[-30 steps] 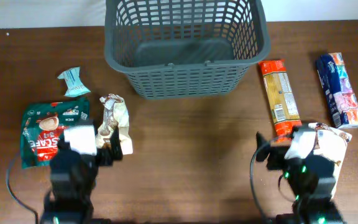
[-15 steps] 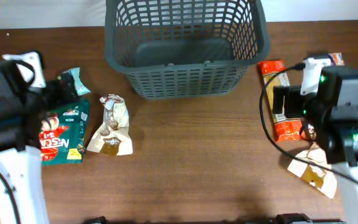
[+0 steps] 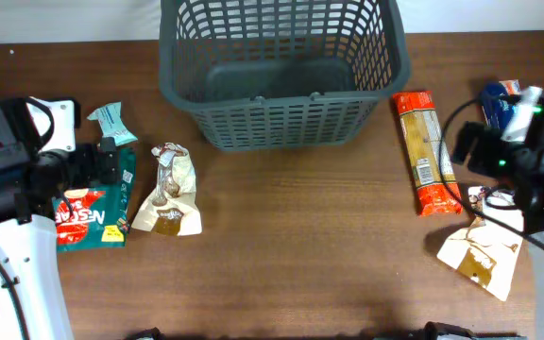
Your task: Pack container
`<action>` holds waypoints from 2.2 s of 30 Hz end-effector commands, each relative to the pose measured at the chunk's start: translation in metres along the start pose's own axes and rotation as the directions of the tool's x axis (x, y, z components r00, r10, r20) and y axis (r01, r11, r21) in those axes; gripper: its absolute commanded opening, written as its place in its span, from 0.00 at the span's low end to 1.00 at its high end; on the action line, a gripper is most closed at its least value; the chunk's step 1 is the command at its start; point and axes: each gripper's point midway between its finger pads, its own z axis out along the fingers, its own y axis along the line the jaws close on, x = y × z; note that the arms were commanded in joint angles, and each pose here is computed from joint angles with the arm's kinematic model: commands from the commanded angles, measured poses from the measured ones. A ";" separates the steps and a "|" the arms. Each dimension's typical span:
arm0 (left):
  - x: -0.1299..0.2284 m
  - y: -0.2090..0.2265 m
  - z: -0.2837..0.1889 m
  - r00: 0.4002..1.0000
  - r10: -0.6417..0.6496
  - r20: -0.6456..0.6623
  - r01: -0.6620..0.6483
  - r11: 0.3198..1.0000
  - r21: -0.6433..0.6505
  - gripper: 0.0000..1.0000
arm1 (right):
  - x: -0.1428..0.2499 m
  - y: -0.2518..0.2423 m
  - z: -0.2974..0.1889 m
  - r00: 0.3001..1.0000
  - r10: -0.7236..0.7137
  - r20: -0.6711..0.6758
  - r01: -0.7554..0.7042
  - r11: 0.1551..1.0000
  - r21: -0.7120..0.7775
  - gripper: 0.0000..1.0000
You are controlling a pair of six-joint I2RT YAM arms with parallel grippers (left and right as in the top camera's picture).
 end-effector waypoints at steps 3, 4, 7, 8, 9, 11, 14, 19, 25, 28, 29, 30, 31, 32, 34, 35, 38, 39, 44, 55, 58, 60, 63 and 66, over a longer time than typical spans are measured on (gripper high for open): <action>0.005 0.005 -0.003 0.997 0.071 -0.032 -0.072 0.997 -0.022 0.99 | -0.011 -0.019 -0.007 0.989 0.143 0.028 -0.144 0.990 0.009 0.99; 0.007 0.006 -0.002 0.997 0.061 -0.040 -0.062 0.998 -0.028 0.99 | -0.011 -0.022 -0.006 0.989 0.148 0.026 -0.149 0.989 0.014 0.99; 0.021 0.034 0.003 0.984 -0.154 -0.093 0.135 0.974 -0.183 0.99 | -0.009 -0.025 -0.001 0.985 0.170 0.013 -0.170 0.985 0.024 0.99; 0.028 0.042 0.007 0.974 -0.193 -0.121 0.161 0.958 -0.236 0.99 | -0.009 -0.025 0.001 0.985 0.170 0.008 -0.171 0.985 0.025 0.99; 0.034 0.050 0.012 0.965 -0.213 -0.153 0.164 0.946 -0.279 0.99 | -0.008 -0.025 0.003 0.985 0.171 0.003 -0.171 0.985 0.026 0.99; 0.042 0.056 0.026 0.950 -0.226 -0.214 0.152 0.937 -0.315 0.99 | -0.007 -0.025 0.006 0.985 0.171 -0.007 -0.171 0.985 0.028 0.99; 0.056 0.057 0.056 0.917 -0.236 -0.322 0.134 0.942 -0.309 0.99 | -0.006 -0.026 0.010 0.985 0.172 -0.019 -0.172 0.985 0.031 0.99; 0.080 0.064 0.100 0.847 -0.262 -0.463 0.108 0.936 -0.334 0.89 | -0.005 -0.026 0.012 0.984 0.179 -0.025 -0.178 0.983 0.032 0.99; 0.093 0.071 0.132 0.810 -0.239 -0.535 0.031 0.929 -0.368 0.77 | -0.004 -0.026 0.012 0.983 0.180 -0.029 -0.179 0.983 0.033 0.99; 0.090 0.064 0.141 0.814 -0.187 -0.550 -0.037 0.928 -0.370 0.81 | -0.003 -0.026 0.012 0.983 0.180 -0.035 -0.179 0.983 0.034 0.99; 0.088 0.058 0.144 0.817 -0.157 -0.555 -0.064 0.931 -0.358 0.81 | -0.002 -0.026 0.012 0.983 0.180 -0.039 -0.179 0.983 0.035 0.99; 0.085 0.053 0.146 0.821 -0.130 -0.556 -0.089 0.933 -0.350 0.82 | 0.000 -0.026 0.012 0.983 0.180 -0.044 -0.179 0.983 0.036 0.99; 0.082 0.047 0.148 0.825 -0.108 -0.555 -0.112 0.931 -0.348 0.83 | 0.001 -0.026 0.012 0.982 0.180 -0.048 -0.179 0.983 0.037 0.99; 0.079 0.042 0.149 0.829 -0.087 -0.552 -0.133 0.929 -0.346 0.84 | 0.001 -0.026 0.012 0.982 0.180 -0.051 -0.179 0.983 0.038 0.99; 0.073 0.031 0.152 0.838 -0.048 -0.543 -0.169 0.924 -0.342 0.87 | 0.003 -0.026 0.012 0.982 0.181 -0.060 -0.179 0.983 0.040 0.99; 0.071 0.025 0.153 0.840 -0.030 -0.541 -0.183 0.924 -0.335 0.93 | 0.005 -0.026 0.012 0.981 0.181 -0.066 -0.178 0.983 0.041 0.99; 0.067 0.015 0.156 0.847 -0.003 -0.531 -0.202 0.923 -0.328 0.95 | 0.009 -0.027 0.011 0.980 0.182 -0.080 -0.178 0.983 0.045 0.99; 0.066 0.015 0.156 0.850 -0.004 -0.526 -0.199 0.923 -0.329 0.96 | 0.010 -0.027 0.011 0.980 0.182 -0.084 -0.178 0.983 0.046 0.99; 0.068 0.016 0.164 0.847 -0.009 -0.531 -0.198 0.923 -0.331 0.96 | 0.010 -0.027 0.011 0.979 0.182 -0.087 -0.178 0.983 0.047 0.99; 0.094 0.028 0.192 0.790 -0.061 -0.610 -0.227 0.895 -0.383 0.96 | 0.010 -0.027 0.011 0.980 0.182 -0.087 -0.178 0.983 0.047 0.99; 0.098 0.033 0.193 0.784 -0.090 -0.614 -0.222 0.883 -0.414 0.96 | 0.010 -0.028 0.011 0.980 0.182 -0.085 -0.177 0.983 0.055 0.99; 0.102 0.036 0.196 0.777 -0.108 -0.620 -0.215 0.880 -0.423 0.96 | 0.010 -0.029 0.011 0.980 0.181 -0.084 -0.176 0.982 0.060 0.99; 0.108 0.041 0.199 0.767 -0.130 -0.629 -0.205 0.878 -0.432 0.96 | 0.011 -0.031 0.011 0.980 0.181 -0.084 -0.175 0.982 0.074 0.99; 0.114 0.047 0.199 0.759 -0.157 -0.631 -0.188 0.876 -0.444 0.96 | 0.011 -0.034 0.011 0.980 0.181 -0.080 -0.173 0.981 0.091 0.99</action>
